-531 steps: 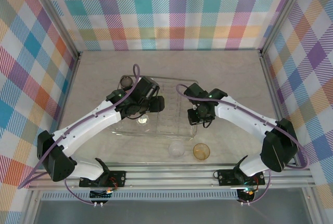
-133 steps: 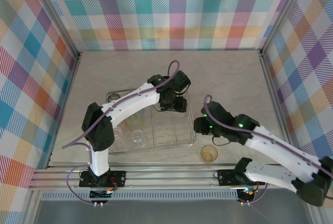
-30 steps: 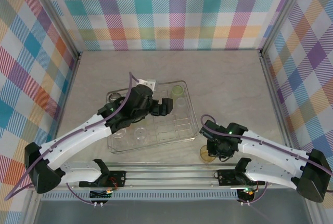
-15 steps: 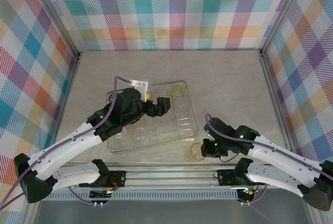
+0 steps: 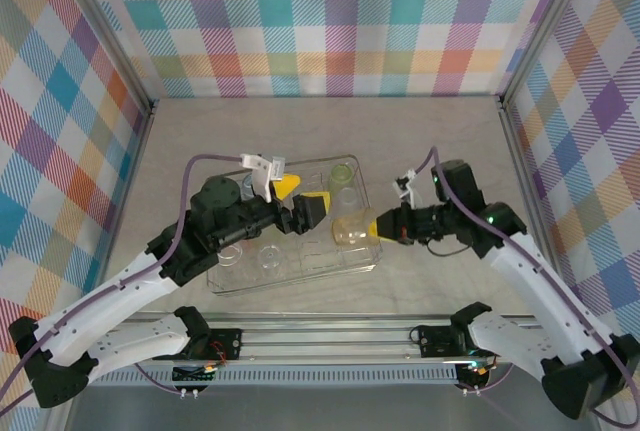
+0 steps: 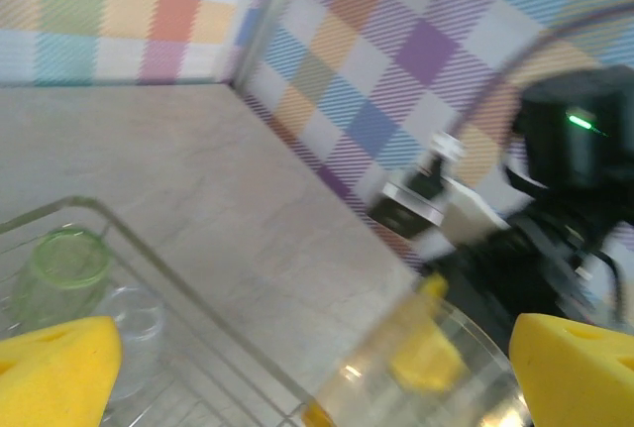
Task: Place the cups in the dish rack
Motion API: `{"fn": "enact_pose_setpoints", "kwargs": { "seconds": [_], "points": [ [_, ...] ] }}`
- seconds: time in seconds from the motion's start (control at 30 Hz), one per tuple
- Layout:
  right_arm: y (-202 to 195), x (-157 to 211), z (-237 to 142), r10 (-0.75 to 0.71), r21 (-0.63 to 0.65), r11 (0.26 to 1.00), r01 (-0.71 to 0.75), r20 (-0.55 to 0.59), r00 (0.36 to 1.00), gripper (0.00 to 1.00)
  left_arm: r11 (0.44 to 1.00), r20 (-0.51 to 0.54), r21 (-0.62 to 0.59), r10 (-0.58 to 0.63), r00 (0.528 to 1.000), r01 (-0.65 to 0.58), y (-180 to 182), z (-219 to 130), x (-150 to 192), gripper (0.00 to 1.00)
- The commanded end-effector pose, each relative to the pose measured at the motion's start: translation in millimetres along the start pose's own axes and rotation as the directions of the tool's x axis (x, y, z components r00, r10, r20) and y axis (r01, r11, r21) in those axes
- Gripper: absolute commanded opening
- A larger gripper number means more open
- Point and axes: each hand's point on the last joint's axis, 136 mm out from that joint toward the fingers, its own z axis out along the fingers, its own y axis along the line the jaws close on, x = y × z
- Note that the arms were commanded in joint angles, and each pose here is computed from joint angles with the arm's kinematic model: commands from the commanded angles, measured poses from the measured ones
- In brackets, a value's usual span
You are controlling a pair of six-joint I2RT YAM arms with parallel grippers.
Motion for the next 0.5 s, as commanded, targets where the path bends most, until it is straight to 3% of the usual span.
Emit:
{"fn": "enact_pose_setpoints", "kwargs": {
  "seconds": [0.0,0.2,0.47],
  "points": [
    [40,-19,-11,-0.121,-0.176,0.977,0.119,-0.001,0.993,0.0,0.976,0.027,0.201,0.079,0.996,-0.083,-38,-5,-6,1.0],
    [61,-45,-14,-0.145,-0.293,0.945,0.143,0.014,0.989,0.0,0.949,-0.01,0.302,0.102,0.995,-0.094,-53,0,4,1.0],
    [69,-50,-16,-0.164,-0.336,0.928,0.163,0.024,0.986,0.0,0.954,-0.031,0.284,0.112,0.993,-0.099,-48,15,6,0.99]
  ]
}}
